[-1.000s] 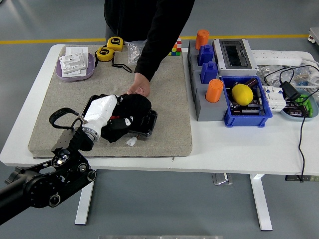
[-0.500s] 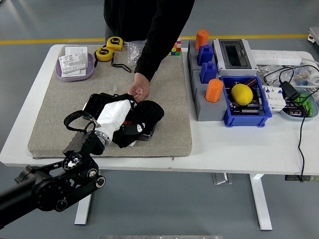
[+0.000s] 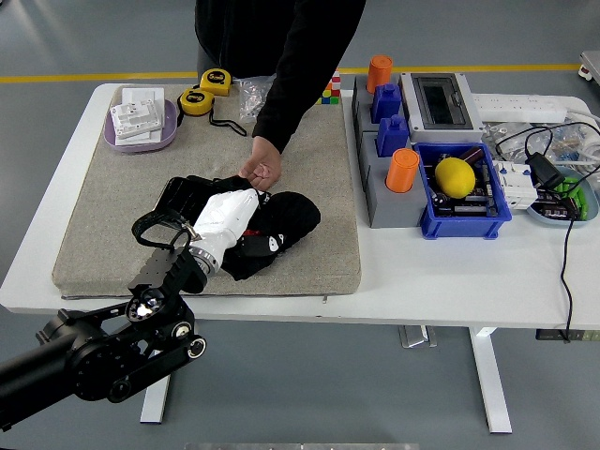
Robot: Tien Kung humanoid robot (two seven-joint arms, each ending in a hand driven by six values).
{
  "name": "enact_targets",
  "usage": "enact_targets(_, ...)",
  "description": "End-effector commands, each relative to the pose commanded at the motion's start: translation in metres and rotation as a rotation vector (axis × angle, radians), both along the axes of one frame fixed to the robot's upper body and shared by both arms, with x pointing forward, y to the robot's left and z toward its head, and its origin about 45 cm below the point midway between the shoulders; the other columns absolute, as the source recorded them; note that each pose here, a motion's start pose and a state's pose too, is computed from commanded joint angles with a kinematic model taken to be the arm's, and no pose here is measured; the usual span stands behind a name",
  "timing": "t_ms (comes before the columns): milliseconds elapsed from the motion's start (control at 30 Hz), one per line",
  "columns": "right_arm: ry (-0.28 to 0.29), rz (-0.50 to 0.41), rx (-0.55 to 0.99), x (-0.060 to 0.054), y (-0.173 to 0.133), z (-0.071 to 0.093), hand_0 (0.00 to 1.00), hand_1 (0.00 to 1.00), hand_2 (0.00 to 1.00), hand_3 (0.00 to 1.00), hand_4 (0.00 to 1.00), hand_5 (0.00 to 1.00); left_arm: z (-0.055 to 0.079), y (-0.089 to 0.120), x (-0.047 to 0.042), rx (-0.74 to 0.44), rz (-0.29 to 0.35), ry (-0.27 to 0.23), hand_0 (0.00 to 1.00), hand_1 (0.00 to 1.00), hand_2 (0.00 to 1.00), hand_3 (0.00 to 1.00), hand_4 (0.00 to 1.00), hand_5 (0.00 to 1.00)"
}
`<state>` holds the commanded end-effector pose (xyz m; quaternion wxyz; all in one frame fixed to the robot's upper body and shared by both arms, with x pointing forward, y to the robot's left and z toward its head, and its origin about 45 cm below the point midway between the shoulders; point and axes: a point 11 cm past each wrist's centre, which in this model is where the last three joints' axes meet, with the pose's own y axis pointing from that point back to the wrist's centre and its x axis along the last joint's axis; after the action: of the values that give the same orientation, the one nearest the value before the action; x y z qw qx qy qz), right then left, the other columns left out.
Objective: Pick the rag up,wipe the panel,place it on the desk
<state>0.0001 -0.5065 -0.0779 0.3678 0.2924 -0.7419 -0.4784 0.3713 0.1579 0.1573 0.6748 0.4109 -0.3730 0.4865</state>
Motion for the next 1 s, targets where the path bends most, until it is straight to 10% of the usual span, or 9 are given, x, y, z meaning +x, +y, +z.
enact_targets(1000,0.005,-0.007,0.002,-0.003,0.001,0.000,0.742,0.701,0.703,0.613,0.998,0.529,0.004,0.064,0.0197,0.036,0.151,-0.032,0.249,0.146,0.333,0.415,0.385,0.002)
